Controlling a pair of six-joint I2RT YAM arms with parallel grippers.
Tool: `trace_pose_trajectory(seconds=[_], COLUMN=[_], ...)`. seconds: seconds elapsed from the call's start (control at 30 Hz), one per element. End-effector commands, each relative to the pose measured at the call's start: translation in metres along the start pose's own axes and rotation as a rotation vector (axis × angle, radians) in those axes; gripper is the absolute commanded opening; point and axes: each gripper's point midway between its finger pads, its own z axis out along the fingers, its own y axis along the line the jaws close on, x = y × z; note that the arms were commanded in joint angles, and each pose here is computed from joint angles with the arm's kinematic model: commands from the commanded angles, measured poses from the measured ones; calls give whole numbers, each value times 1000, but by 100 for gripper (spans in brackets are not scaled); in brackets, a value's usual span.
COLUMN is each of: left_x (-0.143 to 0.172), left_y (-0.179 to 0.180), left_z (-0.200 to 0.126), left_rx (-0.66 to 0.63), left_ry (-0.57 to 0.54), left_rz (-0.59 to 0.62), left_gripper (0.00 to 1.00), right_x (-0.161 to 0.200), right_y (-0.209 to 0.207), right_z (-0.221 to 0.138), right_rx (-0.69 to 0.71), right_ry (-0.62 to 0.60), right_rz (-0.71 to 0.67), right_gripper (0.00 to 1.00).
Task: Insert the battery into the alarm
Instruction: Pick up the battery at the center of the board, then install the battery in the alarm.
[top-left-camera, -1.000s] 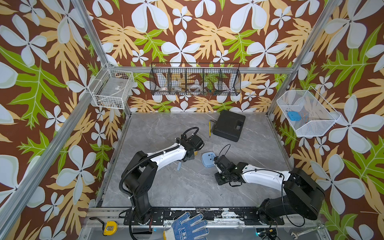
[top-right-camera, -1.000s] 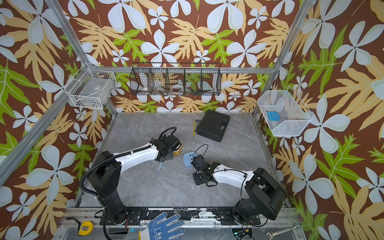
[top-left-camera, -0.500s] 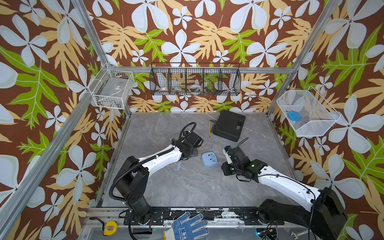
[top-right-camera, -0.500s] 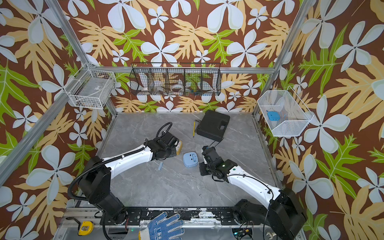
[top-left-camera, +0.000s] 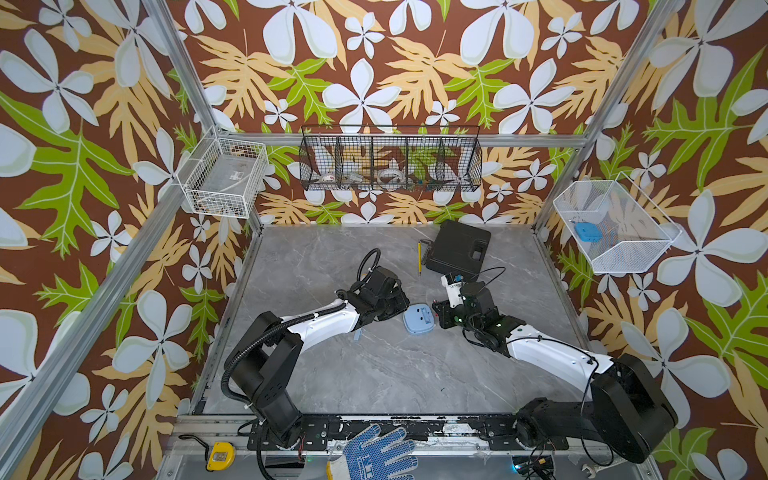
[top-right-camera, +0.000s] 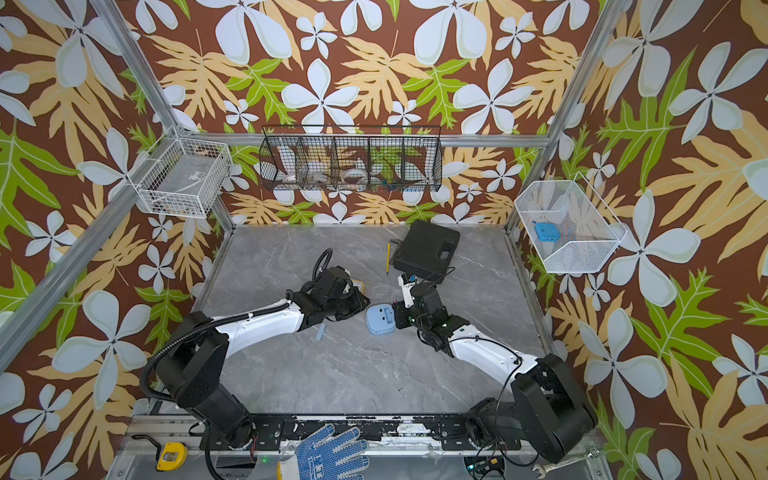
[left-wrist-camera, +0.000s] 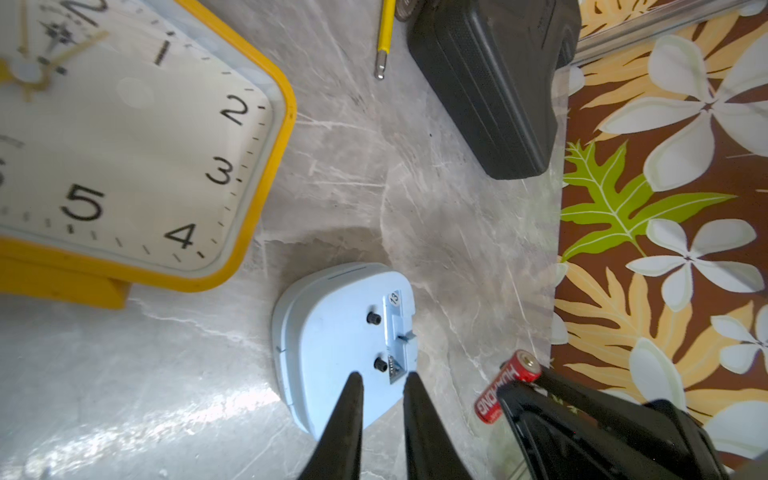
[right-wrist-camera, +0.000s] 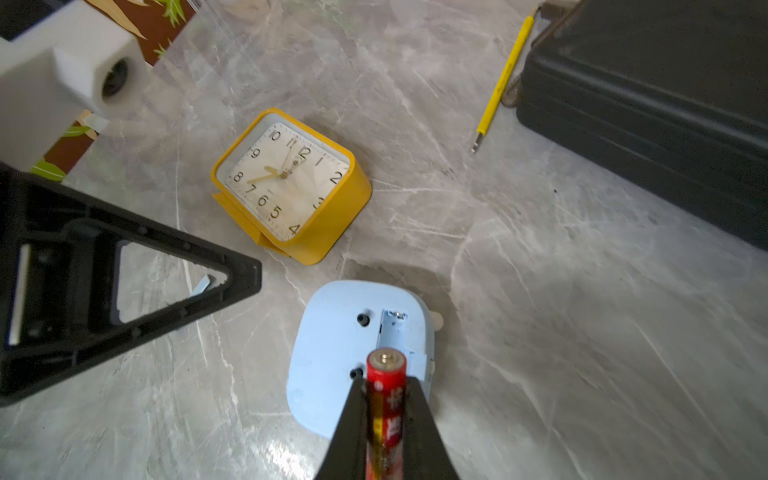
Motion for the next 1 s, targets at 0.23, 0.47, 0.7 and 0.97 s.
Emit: trace_pose_trajectory(seconds=[0.23,0.47,0.7,0.97], left_x=[3,6,9,11], left_y=[-7,-4,2,3], left_z=[2,8,10,13], left_rx=[56,53,47,46], left_ry=[11,31,34,46], left_rz=[-37,-44,-64,-69], left_gripper=[21,21,21,21], right_x=[-12,1,5,16], right_y=[13,9,9,5], right_z=[14,17,26,37], right_rx=[-101,-106,-115,-100], right_ry=[-148,-161,-158,-130], right_rz=[-64,-49,-38,-53], right_gripper=[13,13,13,12])
